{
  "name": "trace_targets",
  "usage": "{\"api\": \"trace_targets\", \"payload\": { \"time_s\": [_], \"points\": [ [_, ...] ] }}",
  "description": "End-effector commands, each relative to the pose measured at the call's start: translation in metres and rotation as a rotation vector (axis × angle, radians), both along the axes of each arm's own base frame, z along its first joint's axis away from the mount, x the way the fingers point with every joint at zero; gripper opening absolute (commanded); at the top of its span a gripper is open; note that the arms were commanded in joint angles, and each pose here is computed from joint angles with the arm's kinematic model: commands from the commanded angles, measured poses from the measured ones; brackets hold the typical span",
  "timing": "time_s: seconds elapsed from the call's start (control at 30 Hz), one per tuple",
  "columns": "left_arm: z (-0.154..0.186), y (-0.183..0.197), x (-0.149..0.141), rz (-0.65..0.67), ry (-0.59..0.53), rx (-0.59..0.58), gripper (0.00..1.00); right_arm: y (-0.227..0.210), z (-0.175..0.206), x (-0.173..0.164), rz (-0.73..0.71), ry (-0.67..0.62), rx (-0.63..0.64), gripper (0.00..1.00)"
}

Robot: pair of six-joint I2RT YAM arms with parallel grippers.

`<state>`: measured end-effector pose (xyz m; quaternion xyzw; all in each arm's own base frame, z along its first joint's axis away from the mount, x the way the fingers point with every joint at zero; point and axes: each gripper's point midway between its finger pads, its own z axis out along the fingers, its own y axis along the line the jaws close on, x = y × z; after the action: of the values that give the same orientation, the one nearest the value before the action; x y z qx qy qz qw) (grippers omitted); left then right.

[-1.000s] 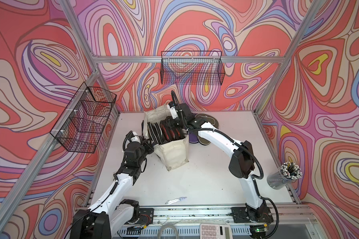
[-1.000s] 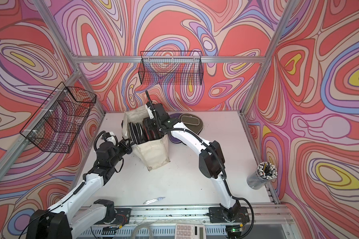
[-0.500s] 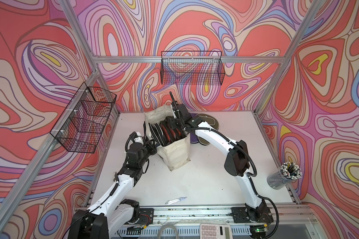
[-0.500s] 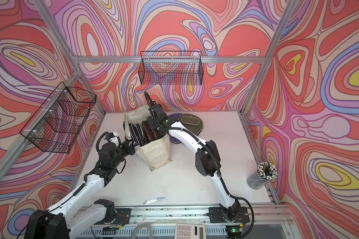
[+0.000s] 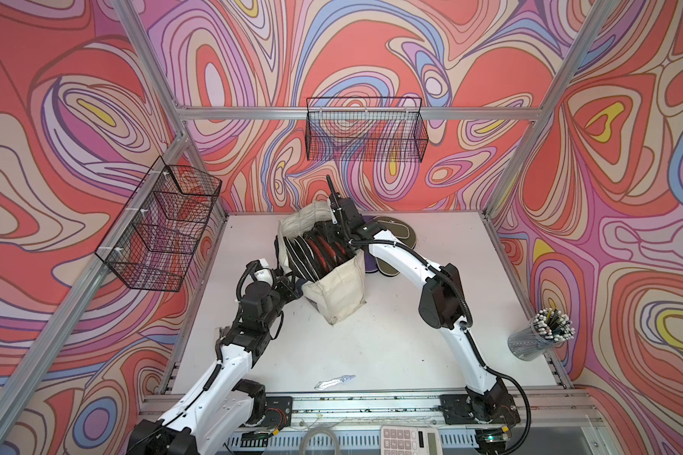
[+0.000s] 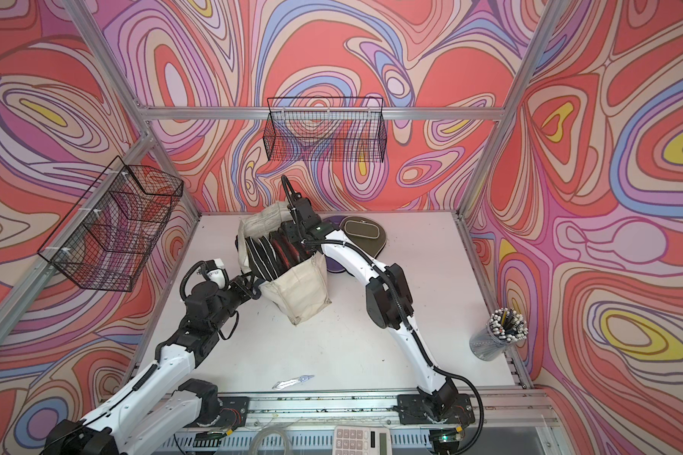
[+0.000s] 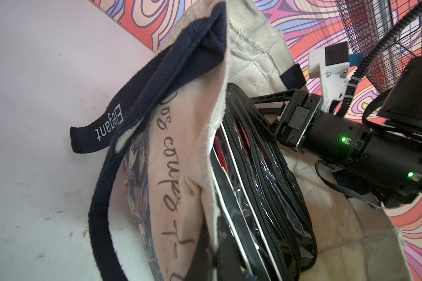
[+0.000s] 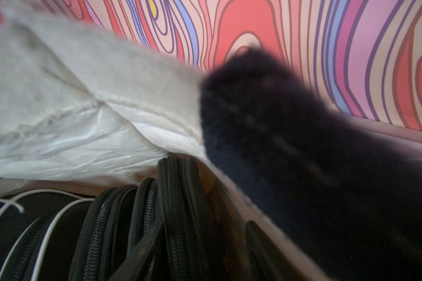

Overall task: Remove the ping pong set from the canvas bag
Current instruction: Pick up the ping pong set from the canvas bag.

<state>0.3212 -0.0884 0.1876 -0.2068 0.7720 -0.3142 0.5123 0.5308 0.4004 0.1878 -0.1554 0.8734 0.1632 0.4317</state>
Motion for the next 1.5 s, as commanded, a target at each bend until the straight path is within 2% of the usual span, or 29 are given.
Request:
{"api": "trace_targets", "payload": {
  "time_s": [0.0,0.13,0.3,0.53,0.7,0.8,0.83,1.03,1.3,1.47],
  "points": [
    [-0.031,-0.004,-0.014,-0.027,0.104,0.012,0.00,-0.002,-0.025,0.004,-0.004,0.036,-0.022,0.49],
    [-0.032,-0.004,-0.013,-0.026,0.105,0.016,0.00,-0.003,-0.034,0.003,-0.001,0.052,-0.035,0.49],
    [-0.032,-0.003,-0.012,-0.023,0.100,0.021,0.00,-0.004,-0.043,-0.001,0.008,0.071,-0.053,0.59],
    [-0.033,-0.003,-0.010,-0.017,0.096,0.025,0.00,0.009,-0.062,-0.023,0.058,0.103,-0.105,0.57],
    [-0.034,-0.003,-0.008,-0.015,0.096,0.024,0.00,0.017,-0.070,-0.036,0.082,0.121,-0.118,0.44],
    [-0.035,-0.003,-0.007,-0.013,0.096,0.025,0.00,0.020,-0.067,-0.038,0.090,0.117,-0.111,0.11],
    [-0.034,-0.002,-0.007,-0.011,0.095,0.026,0.00,0.021,-0.064,-0.039,0.091,0.113,-0.107,0.00],
    [-0.034,-0.004,-0.003,-0.013,0.096,0.024,0.00,0.027,-0.033,-0.041,0.098,0.064,-0.078,0.00],
    [-0.026,-0.007,0.002,-0.022,0.085,0.017,0.00,0.044,0.061,-0.057,0.132,-0.093,-0.016,0.00],
    [-0.018,-0.008,0.003,-0.030,0.074,0.014,0.00,0.050,0.093,-0.066,0.151,-0.144,0.009,0.00]
  ]
}}
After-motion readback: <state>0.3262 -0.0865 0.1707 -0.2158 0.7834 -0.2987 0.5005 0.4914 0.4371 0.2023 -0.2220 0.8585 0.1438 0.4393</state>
